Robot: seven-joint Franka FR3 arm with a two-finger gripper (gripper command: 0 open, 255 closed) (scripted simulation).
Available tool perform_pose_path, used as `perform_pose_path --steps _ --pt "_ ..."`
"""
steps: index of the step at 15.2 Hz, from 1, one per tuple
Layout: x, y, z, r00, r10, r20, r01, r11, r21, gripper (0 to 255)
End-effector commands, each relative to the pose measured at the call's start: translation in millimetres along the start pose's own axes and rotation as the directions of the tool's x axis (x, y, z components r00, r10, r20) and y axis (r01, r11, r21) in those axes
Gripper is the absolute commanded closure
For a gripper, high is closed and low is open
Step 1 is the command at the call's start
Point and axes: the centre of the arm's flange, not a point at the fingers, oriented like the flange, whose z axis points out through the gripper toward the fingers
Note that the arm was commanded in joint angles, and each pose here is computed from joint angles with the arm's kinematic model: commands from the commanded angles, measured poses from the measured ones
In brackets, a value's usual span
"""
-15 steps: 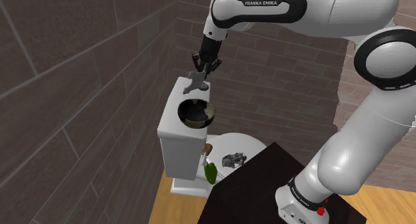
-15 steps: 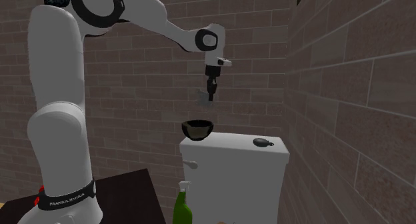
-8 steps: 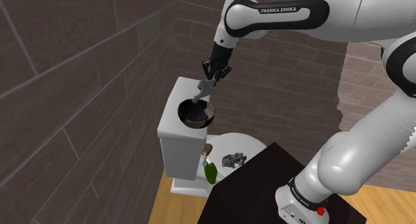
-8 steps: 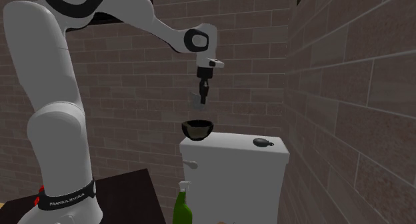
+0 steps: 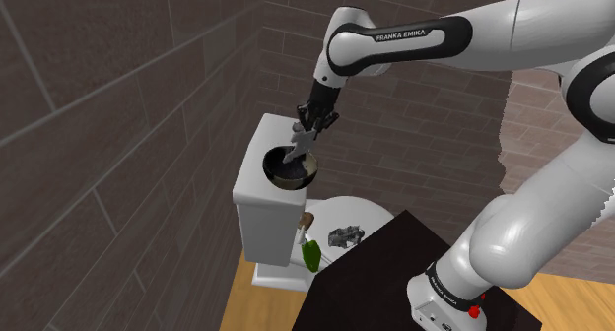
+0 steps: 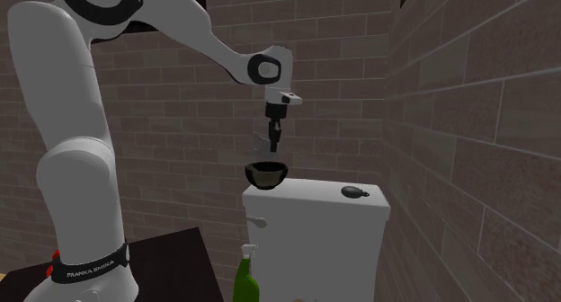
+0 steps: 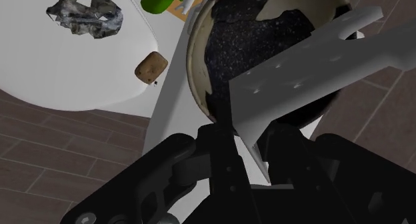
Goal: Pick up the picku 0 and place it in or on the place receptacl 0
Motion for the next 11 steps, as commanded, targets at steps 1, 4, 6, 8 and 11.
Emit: perform_pose_path --steps 1,4,6,8,11 --pt "0.7 1.0 10.6 1.000 0.000 -0.001 0.000 1.000 0.000 255" --pt "1.8 2.9 25.3 1.000 0.000 -0.001 0.000 1.000 0.000 255" --pt "1.8 2.9 25.3 1.000 0.000 -0.001 0.000 1.000 0.000 255" --pt "1.8 2.9 25.3 1.000 0.000 -0.001 0.000 1.000 0.000 255" --pt "1.8 2.9 25.3 1.000 0.000 -0.001 0.000 1.000 0.000 255"
